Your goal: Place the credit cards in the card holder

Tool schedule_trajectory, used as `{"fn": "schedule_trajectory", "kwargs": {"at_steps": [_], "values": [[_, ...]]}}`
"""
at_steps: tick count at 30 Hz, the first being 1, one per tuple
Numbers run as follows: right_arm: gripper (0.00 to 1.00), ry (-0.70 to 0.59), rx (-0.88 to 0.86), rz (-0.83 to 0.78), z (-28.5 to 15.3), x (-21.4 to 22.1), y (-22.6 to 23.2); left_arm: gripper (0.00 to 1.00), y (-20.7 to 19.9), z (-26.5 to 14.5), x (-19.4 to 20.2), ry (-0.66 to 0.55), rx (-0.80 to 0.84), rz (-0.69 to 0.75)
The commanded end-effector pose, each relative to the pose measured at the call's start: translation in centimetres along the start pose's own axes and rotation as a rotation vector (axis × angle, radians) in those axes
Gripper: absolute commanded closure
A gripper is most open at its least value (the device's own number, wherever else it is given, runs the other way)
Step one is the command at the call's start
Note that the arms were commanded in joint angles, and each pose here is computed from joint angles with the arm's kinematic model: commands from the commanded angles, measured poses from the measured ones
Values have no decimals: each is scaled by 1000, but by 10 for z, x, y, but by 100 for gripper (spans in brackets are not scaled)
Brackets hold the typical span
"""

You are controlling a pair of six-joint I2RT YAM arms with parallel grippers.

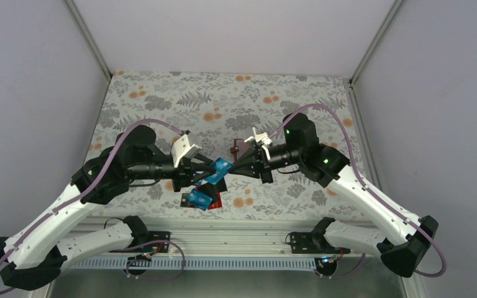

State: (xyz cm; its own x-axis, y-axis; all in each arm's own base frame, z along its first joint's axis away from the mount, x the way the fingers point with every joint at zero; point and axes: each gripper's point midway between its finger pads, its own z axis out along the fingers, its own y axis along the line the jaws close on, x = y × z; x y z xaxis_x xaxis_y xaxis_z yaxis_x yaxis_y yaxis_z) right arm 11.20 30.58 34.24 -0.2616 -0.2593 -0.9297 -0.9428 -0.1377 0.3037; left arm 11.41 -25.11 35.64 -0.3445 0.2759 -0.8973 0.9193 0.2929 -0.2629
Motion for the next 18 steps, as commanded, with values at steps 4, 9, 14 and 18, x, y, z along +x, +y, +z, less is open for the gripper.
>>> {"fn": "schedule_trajectory", "kwargs": {"at_steps": [4, 9, 14, 18], "values": [[96, -9, -31, -30, -2, -9, 8, 77, -1, -4, 1, 16, -4, 12], [96, -7, -31, -24, -2, -8, 8, 97, 1, 4, 3, 24, 6, 3], [66, -19, 126, 11, -3, -12, -18, 98, 11, 12, -2, -24, -24, -21], [29, -55, 484, 145, -26, -10, -84, 98, 56, 32, 0, -51, -212, -140]]}}
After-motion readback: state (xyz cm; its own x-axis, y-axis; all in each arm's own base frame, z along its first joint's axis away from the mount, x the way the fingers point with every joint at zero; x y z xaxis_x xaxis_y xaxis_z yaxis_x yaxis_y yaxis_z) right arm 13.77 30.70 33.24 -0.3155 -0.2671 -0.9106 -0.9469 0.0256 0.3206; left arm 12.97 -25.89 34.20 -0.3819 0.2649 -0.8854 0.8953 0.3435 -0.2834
